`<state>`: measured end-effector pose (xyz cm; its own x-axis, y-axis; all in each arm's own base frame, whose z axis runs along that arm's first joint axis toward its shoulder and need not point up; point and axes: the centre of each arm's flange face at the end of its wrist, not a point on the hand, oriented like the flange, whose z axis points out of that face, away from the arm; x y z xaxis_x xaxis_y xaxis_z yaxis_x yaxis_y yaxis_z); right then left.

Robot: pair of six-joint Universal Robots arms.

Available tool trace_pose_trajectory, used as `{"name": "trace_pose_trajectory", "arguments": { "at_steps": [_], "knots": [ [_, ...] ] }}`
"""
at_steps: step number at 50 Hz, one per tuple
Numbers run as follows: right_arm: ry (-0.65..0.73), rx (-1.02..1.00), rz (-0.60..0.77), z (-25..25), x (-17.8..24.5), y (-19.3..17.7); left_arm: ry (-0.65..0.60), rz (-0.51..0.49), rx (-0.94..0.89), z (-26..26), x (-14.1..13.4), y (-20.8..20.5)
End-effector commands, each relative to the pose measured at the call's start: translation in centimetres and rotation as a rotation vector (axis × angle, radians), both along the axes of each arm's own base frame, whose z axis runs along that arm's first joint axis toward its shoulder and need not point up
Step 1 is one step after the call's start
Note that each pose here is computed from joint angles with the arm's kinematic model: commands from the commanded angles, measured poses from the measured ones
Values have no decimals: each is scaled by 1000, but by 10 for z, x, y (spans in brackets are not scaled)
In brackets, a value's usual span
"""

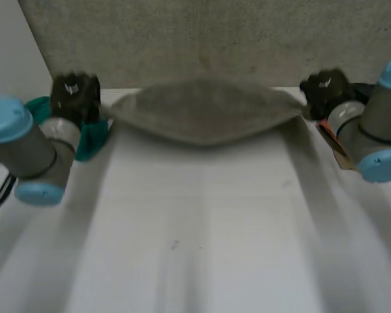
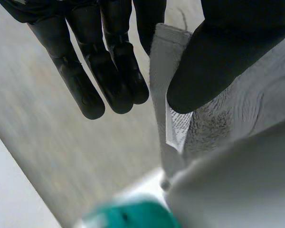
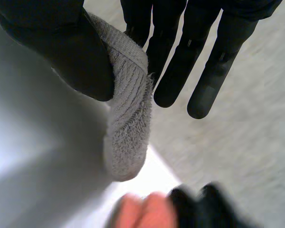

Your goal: Fold the laundry.

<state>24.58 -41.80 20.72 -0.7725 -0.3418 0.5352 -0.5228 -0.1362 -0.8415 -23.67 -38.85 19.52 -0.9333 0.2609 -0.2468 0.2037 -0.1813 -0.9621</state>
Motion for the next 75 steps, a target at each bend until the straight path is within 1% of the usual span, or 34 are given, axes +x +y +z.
{"name": "trace_pose_trajectory", "arguments": {
  "at_steps": [1,3,4,5,6,7,10,11,13,15,18,20,22,24,25,26,27,29,30,31,32,36,40,45,50,53,56,59,62,64,67,69,72,75],
  "knots": [
    [135,231,11,-37,-10,27,-194,7,236,-34,20,58],
    [182,302,25,-43,-12,39,-239,11,274,-32,26,72],
    [233,372,42,-48,-15,53,-260,17,292,-30,31,78],
    [263,406,51,-50,-17,61,-303,30,333,-27,41,92],
    [291,437,57,-49,-19,69,-322,29,360,-26,44,101],
    [347,501,71,-46,-25,87,-345,30,384,-24,48,110],
    [421,600,99,-36,-37,118,-446,7,497,-16,59,154],
    [459,656,107,-32,-48,136,-475,-6,527,-14,61,165],
    [488,683,120,-27,-58,151,-550,-49,609,-9,67,195],
    [531,674,128,-21,-70,166,-582,-86,650,-6,69,210],
    [567,633,148,-17,-73,173,-604,-140,661,-2,68,221],
    [581,599,153,-18,-73,172,-594,-150,637,0,67,216],
    [571,573,144,-17,-72,168,-574,-145,567,3,64,200],
    [539,515,118,-13,-70,156,-567,-136,527,1,62,184],
    [520,493,109,-14,-68,150,-559,-115,491,-4,61,165],
    [500,477,97,-16,-67,142,-551,-107,467,-5,59,155],
    [449,451,67,-24,-65,124,-541,-103,444,-6,55,146],
    [405,416,43,-28,-63,109,-490,-64,389,-6,48,122],
    [360,373,20,-29,-61,93,-472,-53,373,-6,45,115],
    [341,352,12,-30,-59,87,-456,-38,357,-6,42,108],
    [325,326,5,-29,-58,80,-424,-6,343,-8,38,95],
    [291,225,14,-38,-43,54,-399,83,333,-22,33,64],
    [268,131,36,-40,-24,32,-397,138,317,-28,31,44],
    [280,108,44,-60,-15,10,-391,110,279,-30,14,35],
    [271,53,54,-76,1,-16,-376,117,224,-34,6,20],
    [271,28,25,-83,3,-30,-367,108,195,-36,-1,14],
    [274,17,-13,-82,2,-34,-374,88,186,-38,-11,17],
    [256,0,-48,-67,4,-33,-374,65,187,-39,-21,24],
    [210,-23,-59,-42,4,-28,-369,74,183,-35,-22,28],
    [178,-30,-68,-29,1,-25,-362,99,189,-31,-20,30],
    [122,-48,-77,1,-4,-14,-331,132,160,-8,-14,38],
    [94,-48,-84,19,-7,-2,-318,128,155,0,-12,45],
    [92,-6,-80,21,-12,13,-291,120,137,15,-10,61],
    [106,90,-87,17,-31,32,-262,111,121,29,-7,78]
  ]
}}
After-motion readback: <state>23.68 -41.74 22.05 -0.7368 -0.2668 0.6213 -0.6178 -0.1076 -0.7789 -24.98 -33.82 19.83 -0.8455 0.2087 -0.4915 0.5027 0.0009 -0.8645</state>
